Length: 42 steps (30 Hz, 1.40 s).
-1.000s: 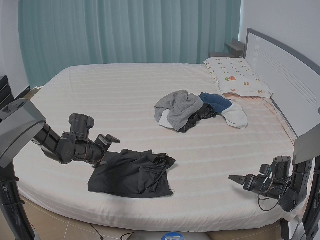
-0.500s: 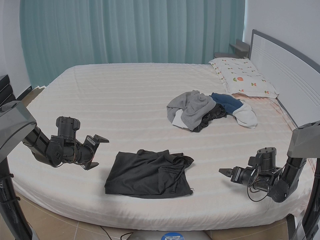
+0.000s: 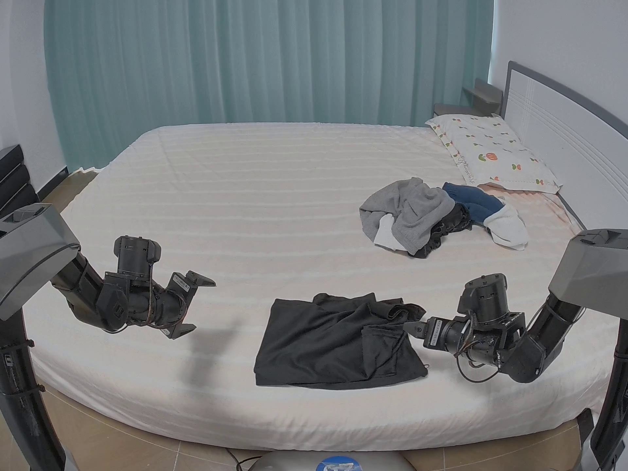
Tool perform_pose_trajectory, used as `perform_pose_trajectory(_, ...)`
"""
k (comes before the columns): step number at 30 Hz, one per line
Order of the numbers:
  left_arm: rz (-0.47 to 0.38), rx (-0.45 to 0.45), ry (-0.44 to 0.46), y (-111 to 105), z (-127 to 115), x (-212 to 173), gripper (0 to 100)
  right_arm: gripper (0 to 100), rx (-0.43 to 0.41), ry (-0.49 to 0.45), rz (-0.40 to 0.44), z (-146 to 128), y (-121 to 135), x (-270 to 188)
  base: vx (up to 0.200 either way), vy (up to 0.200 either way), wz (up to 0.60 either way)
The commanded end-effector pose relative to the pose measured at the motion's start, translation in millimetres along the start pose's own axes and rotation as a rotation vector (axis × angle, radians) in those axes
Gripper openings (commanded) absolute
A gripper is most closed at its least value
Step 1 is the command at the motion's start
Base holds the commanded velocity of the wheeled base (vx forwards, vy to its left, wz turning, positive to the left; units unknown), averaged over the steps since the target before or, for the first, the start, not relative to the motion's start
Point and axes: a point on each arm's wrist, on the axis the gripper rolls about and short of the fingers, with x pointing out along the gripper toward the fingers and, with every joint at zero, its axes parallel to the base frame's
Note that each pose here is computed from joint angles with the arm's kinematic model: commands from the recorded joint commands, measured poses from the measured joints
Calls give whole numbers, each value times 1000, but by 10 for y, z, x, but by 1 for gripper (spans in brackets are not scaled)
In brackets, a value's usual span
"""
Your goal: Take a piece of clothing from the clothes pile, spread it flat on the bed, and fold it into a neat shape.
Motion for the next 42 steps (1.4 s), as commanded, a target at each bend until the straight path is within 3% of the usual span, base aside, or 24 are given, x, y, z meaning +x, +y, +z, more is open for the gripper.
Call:
perform_pose_trajectory(1,5,0,2,12,-7,17,100,100,-18,-6,-23,-6,114,110,0,200,0)
perform_pose_trajectory(10,15,9,2,26,-27,47,100,100,-45,7,-168,-70,70,298,0,0,0)
perform_pose_trajectory(21,15,10,2,28,-28,46,100,100,-76,51,-260,-115,25,396,0,0,0)
perform_pose_trajectory(26,15,4,2,26,-29,42,100,100,-97,83,-299,-139,-113,299,0,0,0)
perform_pose_trajectory(32,16,4,2,32,-32,42,100,100,-74,135,-384,-124,-538,2,0,0,0)
perform_pose_trajectory(38,16,5,2,32,-32,42,100,100,-30,175,-363,-143,-736,-265,0,0,0)
perform_pose_trajectory(42,16,5,2,32,-32,42,100,100,9,112,-310,-94,-816,-407,0,0,0)
